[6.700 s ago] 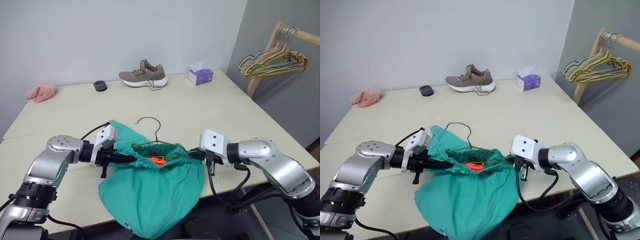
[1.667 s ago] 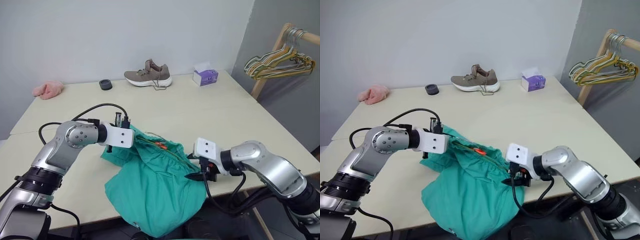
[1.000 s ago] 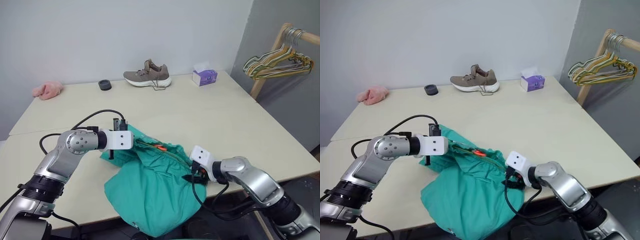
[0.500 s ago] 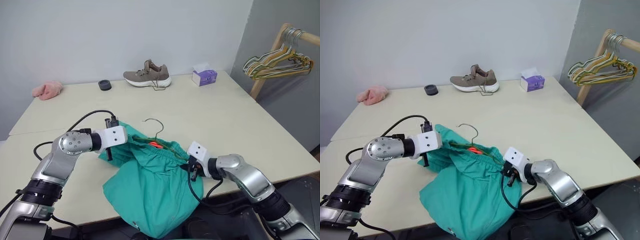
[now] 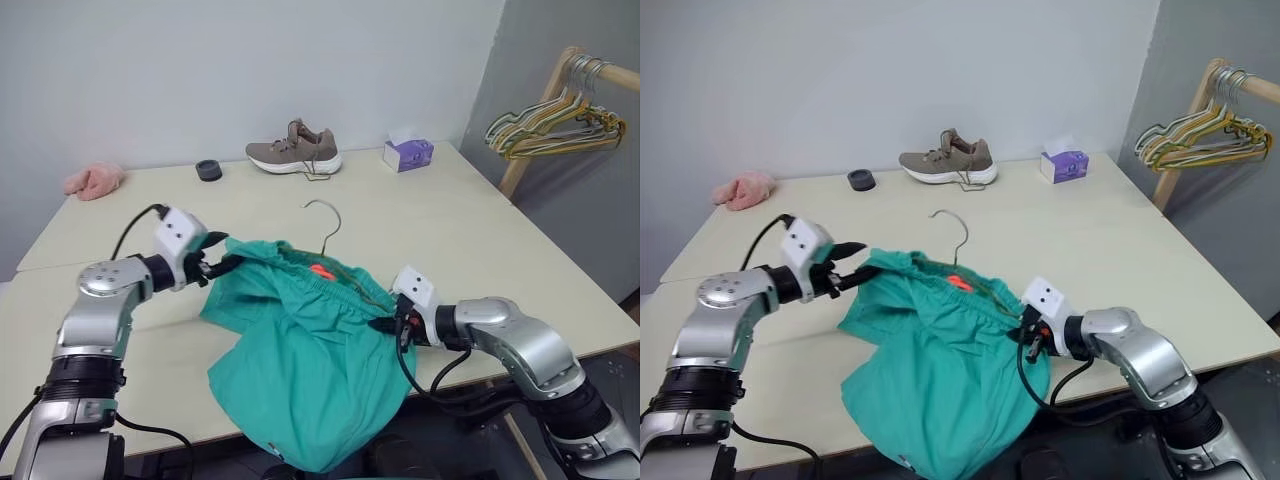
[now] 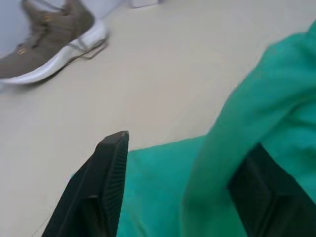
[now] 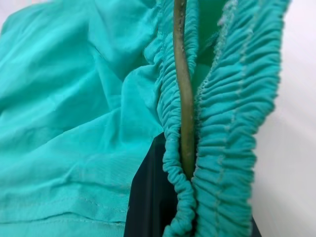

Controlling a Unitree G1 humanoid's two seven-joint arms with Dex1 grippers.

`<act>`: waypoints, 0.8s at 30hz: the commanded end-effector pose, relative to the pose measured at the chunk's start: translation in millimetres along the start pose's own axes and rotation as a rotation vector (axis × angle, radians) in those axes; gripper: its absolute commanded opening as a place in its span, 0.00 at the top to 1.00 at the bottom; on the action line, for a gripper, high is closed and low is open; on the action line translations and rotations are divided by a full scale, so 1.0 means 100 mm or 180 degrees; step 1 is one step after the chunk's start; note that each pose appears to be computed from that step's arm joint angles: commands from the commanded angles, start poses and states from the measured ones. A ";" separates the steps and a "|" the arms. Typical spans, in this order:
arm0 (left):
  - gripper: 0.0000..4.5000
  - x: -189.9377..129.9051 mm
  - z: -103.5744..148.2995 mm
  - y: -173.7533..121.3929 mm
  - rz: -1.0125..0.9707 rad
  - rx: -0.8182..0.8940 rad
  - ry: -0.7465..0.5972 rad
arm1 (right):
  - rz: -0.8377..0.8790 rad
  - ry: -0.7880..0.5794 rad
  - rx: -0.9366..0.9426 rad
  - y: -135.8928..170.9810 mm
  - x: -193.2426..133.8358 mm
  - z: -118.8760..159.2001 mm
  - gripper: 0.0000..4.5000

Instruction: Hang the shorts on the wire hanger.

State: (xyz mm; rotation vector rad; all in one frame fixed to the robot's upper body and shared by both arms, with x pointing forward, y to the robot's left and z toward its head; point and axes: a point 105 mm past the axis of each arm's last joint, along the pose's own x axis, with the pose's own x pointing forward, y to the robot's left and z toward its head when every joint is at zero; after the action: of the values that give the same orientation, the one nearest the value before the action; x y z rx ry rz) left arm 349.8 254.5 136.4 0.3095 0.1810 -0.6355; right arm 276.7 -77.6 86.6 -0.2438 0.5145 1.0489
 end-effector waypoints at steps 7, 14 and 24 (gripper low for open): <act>0.17 -0.11 0.24 -0.25 -0.0508 -0.0485 -0.0342 | -0.0380 -0.0243 0.0342 -0.17 -0.23 0.10 1.00; 0.01 0.00 0.56 -0.80 -0.1383 -0.0683 -0.0514 | -0.1119 -0.0218 0.0842 -0.48 -0.70 -0.13 1.00; 0.01 0.41 1.08 -1.43 -0.1964 -0.0322 -0.0871 | -0.2712 0.0075 0.1520 -0.67 -1.77 -0.84 1.00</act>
State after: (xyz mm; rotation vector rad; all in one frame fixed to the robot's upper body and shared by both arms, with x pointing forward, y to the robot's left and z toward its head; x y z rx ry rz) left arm 306.9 97.1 183.5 -0.0139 0.0962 -1.2299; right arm 241.8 -266.2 82.1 0.0047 0.6552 0.1578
